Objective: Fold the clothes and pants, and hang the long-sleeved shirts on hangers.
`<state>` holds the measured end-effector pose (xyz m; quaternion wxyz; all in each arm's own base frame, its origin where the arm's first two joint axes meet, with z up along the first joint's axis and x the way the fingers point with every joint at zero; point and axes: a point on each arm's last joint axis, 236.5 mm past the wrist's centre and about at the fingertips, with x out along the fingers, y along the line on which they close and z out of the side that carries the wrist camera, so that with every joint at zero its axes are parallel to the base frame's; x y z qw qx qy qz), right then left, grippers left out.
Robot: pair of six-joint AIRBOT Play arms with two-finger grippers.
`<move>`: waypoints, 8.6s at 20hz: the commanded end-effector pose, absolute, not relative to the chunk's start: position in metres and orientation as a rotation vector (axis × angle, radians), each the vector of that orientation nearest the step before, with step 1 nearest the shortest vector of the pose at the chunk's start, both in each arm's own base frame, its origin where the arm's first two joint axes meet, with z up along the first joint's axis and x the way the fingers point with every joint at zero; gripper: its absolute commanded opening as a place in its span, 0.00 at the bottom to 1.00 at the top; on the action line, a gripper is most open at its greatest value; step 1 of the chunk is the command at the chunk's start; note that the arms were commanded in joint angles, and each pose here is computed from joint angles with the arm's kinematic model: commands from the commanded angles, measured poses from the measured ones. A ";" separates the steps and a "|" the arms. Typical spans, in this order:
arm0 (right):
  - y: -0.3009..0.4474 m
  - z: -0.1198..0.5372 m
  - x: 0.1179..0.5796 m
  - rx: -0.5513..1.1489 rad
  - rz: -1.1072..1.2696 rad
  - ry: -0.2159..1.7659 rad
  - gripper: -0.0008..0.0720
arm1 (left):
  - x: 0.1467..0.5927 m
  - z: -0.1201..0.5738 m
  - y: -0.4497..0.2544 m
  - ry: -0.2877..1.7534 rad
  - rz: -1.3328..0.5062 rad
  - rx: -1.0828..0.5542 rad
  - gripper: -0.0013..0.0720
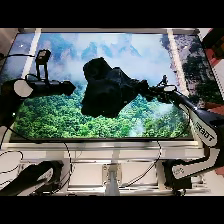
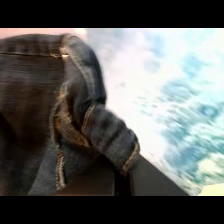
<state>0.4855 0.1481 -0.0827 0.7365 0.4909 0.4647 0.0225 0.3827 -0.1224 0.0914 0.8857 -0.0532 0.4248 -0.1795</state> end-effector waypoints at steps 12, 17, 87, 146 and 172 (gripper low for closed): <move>0.077 0.110 0.509 0.364 0.197 0.586 0.06 | 0.401 0.117 -0.139 0.766 -0.393 -0.247 0.99; -0.018 0.182 0.490 0.330 0.035 0.419 0.06 | 0.405 0.113 -0.160 0.791 -0.432 -0.373 0.98; -0.136 -0.014 0.411 0.738 -0.353 0.718 0.06 | 0.422 -0.087 -0.311 1.162 -0.459 -0.635 0.97; -0.168 0.094 0.389 0.240 -0.291 0.997 0.06 | 0.484 0.016 -0.089 1.015 -0.254 -0.239 0.06; -0.164 -0.016 0.346 0.249 -0.305 1.248 0.06 | 0.553 0.003 -0.275 0.911 -0.502 -0.458 0.81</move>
